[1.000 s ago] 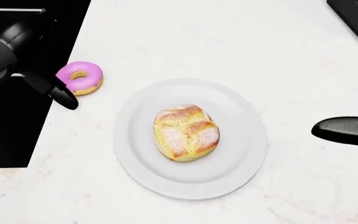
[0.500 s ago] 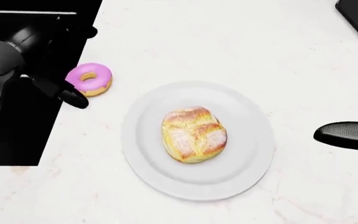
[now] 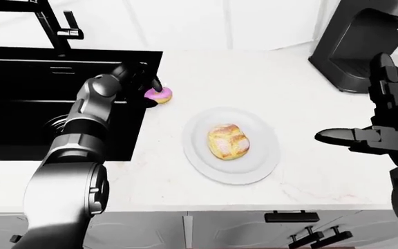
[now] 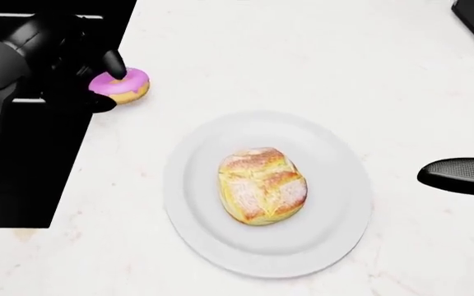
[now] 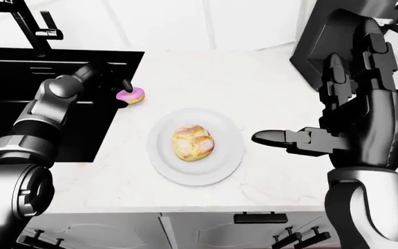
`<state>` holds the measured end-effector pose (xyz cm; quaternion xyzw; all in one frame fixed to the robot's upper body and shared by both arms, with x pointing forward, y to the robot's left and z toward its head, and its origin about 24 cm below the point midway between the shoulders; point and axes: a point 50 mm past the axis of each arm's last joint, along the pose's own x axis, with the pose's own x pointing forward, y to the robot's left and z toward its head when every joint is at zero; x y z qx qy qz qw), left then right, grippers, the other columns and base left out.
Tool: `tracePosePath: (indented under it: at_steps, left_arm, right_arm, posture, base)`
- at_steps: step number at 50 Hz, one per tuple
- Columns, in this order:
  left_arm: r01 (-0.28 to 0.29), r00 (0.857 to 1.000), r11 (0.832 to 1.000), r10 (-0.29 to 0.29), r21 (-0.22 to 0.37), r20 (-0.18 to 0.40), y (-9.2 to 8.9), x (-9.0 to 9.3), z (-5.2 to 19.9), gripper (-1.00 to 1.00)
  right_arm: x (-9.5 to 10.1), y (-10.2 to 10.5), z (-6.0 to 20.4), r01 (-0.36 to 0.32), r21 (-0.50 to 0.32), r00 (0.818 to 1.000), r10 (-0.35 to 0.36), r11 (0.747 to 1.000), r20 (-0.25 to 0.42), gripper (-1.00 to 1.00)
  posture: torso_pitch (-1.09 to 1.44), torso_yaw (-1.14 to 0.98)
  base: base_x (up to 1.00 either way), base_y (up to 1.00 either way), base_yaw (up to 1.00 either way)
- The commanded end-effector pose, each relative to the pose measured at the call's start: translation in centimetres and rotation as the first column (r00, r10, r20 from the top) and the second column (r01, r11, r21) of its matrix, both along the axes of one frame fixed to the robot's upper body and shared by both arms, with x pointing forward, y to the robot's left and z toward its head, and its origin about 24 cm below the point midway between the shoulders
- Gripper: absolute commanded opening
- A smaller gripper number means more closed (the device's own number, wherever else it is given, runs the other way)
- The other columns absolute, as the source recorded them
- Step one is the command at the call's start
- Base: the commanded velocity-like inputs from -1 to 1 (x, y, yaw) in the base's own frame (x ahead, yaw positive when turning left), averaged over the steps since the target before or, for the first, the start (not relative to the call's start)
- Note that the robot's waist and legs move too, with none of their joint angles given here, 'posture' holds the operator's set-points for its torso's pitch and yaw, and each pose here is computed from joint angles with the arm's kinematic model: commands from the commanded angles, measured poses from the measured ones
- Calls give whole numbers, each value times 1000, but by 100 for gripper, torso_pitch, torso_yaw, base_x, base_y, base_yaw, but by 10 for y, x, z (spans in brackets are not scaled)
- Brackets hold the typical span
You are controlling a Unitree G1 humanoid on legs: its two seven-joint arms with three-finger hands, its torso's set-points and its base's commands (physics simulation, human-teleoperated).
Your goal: Place the pastries on the plates.
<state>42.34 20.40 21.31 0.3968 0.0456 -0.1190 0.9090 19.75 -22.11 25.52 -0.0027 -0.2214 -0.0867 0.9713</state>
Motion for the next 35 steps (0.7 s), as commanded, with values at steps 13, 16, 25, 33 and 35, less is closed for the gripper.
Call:
tracePosePath:
  at_steps: [13,16,25,33,35]
  left_arm:
    - [59,995,998,-58,-1,76,-10,0,37,-100]
    - [58,993,998,-58,4,100,-11,0,44,-100]
    - [47,976,999,-44,-8,211,-10,-6,77,-100]
    - [48,961,999,-42,-15,274,-10,-13,96,-100]
    - [56,956,998,-41,-41,291,-12,-17,102,-100]
  right_arm:
    - [-6,1,6,9,-13,998,-9,1000,61,100]
    - [-6,0,5,12,-13,998,-11,1000,60,100]
    - [-6,1,5,9,-16,998,-8,1000,62,100]
    - [-3,3,7,4,-26,998,-2,1000,70,100]
    - [-3,3,9,3,-28,997,-1,1000,74,100]
  posture:
    - [7,0]
    - [7,0]
    - [7,0]
    - [7,0]
    - [7,0]
  base:
    - [0,0,0]
    - [0,0,0]
    - [0,0,0]
    - [0,0,0]
    - [0,0,0]
